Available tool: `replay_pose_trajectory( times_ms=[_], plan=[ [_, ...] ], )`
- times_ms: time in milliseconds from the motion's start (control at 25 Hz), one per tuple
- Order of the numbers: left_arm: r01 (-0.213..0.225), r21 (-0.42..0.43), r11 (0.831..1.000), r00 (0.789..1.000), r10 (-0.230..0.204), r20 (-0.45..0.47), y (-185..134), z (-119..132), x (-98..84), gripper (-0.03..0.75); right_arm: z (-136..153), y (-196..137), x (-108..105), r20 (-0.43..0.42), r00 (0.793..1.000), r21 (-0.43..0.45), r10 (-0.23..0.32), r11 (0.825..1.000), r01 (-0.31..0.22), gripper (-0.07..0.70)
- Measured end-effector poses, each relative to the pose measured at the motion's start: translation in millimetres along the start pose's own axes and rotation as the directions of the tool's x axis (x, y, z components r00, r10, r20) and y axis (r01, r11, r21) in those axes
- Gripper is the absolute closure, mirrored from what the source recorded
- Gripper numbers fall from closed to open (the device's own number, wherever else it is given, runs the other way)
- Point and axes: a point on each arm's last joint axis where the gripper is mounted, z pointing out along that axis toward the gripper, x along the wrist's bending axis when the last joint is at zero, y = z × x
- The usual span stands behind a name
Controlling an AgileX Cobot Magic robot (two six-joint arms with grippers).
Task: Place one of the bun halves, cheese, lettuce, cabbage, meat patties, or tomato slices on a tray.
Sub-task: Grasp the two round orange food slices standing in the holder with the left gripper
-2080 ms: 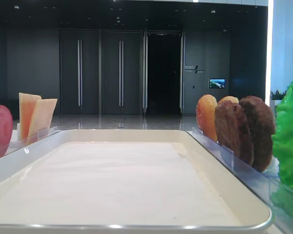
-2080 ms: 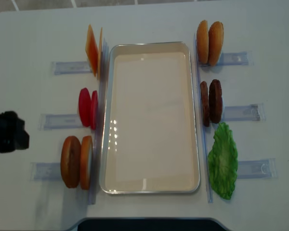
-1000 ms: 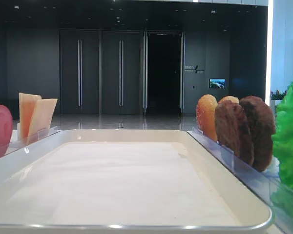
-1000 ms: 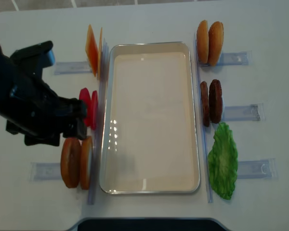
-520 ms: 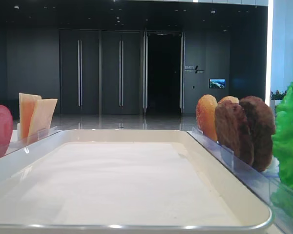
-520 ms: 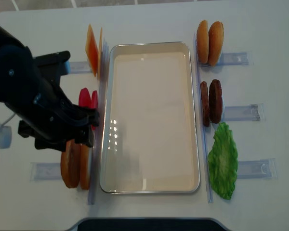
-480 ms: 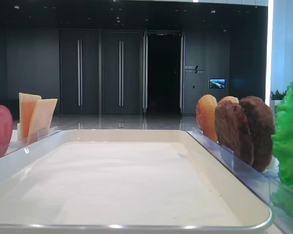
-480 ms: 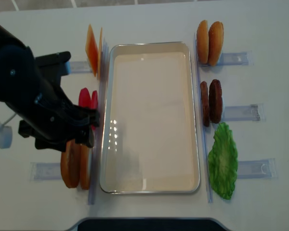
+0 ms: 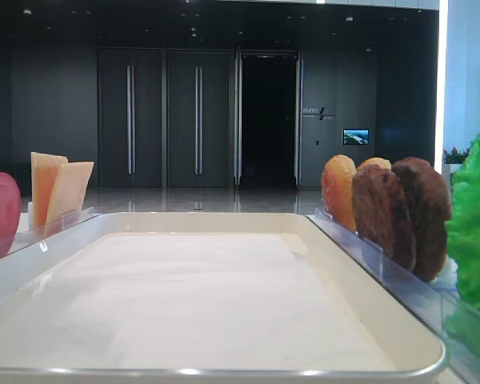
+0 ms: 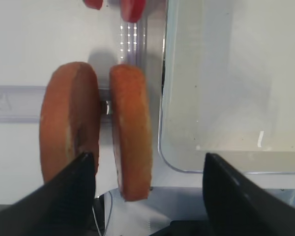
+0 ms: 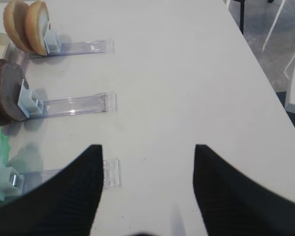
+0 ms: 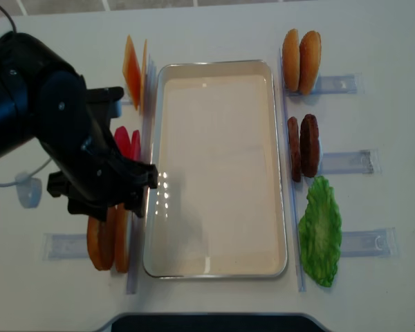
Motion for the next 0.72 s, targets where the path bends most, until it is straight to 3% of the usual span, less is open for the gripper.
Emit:
replay_pose_trajectory(
  times_ms=[320, 720],
  plan=[
    [-0.003, 0.046, 0.999, 0.999, 0.005, -0.036, 5, 17, -4.6, 0.198, 0, 0, 0, 0.000, 1.000, 0.000, 0.000, 1.000, 0.000, 0.215],
    [-0.035, 0.080, 0.996, 0.996, 0.041, -0.073, 8, 30, -6.1, 0.199, 0, 0, 0, 0.000, 1.000, 0.000, 0.000, 1.000, 0.000, 0.215]
  ],
)
